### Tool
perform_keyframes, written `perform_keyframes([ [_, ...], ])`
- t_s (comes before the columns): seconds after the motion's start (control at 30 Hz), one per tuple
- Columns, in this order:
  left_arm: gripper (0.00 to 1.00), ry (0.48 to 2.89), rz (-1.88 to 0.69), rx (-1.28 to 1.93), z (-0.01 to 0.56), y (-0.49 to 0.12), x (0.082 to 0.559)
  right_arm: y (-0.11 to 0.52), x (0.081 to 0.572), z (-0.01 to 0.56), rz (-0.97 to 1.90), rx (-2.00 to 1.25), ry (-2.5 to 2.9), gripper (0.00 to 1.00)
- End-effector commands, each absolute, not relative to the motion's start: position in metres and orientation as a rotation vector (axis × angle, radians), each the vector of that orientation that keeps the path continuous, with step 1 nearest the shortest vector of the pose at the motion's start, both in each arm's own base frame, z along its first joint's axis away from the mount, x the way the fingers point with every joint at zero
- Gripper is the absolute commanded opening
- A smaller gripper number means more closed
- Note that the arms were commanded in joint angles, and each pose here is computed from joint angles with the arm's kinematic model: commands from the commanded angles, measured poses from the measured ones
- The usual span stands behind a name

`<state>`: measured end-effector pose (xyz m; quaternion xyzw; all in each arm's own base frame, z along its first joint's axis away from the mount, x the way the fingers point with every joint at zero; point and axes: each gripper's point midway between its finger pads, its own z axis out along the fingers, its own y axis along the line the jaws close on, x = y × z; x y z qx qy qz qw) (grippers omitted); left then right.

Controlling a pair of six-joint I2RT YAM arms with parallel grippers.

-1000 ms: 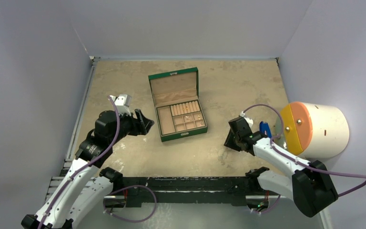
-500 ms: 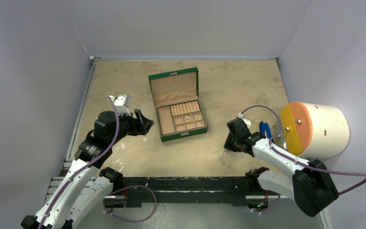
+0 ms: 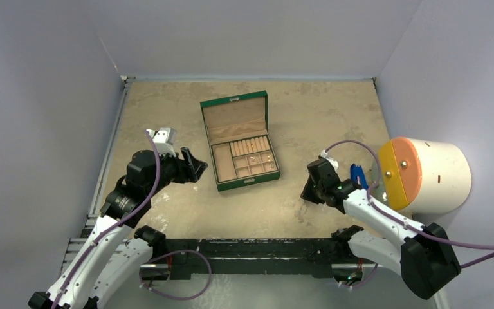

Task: Organize the mixed jewelry

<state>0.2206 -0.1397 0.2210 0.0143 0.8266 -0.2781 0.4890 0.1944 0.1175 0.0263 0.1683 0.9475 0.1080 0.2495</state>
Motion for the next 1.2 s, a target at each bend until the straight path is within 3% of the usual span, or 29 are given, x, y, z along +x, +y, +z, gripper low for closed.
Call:
perform_keyframes([
  [0.0, 0.66, 1.941, -0.7, 0.04, 0.241, -0.142, 0.225, 0.135, 0.21, 0.059, 0.399, 0.387, 2.507, 0.0],
  [0.6, 0.66, 1.941, -0.698, 0.038, 0.241, -0.141, 0.225, 0.206, 0.268, 0.148, 0.642, 0.074, 2.264, 0.0],
  [1.17, 0.66, 1.935, -0.695, 0.036, 0.242, -0.141, 0.225, 0.26, 0.3, 0.125, 0.671, -0.001, 2.302, 0.0],
])
